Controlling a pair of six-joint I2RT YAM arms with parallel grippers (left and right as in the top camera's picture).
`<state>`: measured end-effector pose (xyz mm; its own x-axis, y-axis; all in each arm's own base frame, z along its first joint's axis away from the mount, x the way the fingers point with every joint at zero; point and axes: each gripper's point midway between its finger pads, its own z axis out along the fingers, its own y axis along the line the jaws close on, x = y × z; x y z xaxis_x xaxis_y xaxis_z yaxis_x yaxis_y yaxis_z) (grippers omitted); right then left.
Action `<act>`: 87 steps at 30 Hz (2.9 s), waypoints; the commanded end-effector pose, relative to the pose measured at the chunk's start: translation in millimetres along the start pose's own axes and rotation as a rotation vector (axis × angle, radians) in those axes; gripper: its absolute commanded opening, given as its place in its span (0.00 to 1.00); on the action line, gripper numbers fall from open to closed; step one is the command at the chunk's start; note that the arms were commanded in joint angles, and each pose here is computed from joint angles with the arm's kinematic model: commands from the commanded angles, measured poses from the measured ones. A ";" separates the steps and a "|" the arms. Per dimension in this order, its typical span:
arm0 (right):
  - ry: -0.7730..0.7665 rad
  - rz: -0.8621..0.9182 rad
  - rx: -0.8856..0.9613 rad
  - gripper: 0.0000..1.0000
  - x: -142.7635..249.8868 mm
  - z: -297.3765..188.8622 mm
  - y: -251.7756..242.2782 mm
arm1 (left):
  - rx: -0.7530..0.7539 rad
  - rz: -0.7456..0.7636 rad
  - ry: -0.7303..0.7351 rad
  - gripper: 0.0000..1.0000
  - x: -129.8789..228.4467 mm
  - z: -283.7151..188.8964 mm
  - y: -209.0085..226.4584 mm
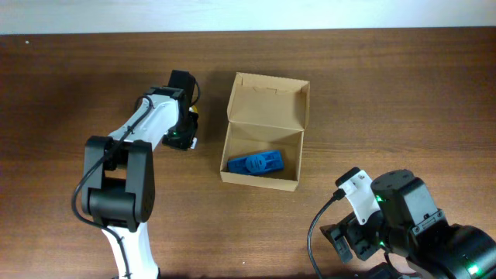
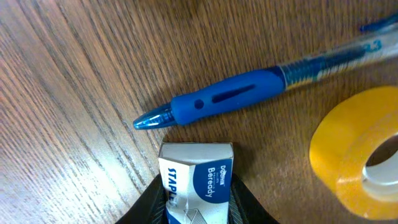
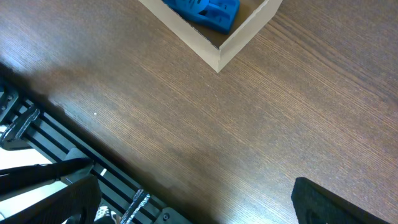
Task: Pack container
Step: 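Lift the staples box and reposition the left arm beside the box, then carry the staples box into the cardboard box and release it, then reach the left gripper to the red stapler and grasp it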
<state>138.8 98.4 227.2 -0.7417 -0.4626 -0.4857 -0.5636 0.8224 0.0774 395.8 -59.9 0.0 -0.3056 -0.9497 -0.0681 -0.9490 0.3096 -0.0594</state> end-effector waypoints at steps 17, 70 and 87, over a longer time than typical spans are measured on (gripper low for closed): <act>-0.020 0.004 -0.002 0.99 -3.7 -4.0 0.3 | 0.472 0.808 -0.180 0.10 141.2 -184.5 -24.0; -0.020 0.004 -0.002 0.99 -3.7 -4.0 0.3 | 0.563 0.980 -0.412 0.60 124.3 -248.2 -16.2; -0.020 0.004 -0.002 0.99 -3.7 -4.0 0.3 | -0.002 0.983 -0.364 0.61 -85.7 -181.4 59.6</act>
<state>138.9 98.3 227.2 -0.7415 -0.4625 -0.4860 -0.5635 0.8225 0.0770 346.7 30.3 193.7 -0.8224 -0.3521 -0.4469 -0.4491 0.8840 0.1299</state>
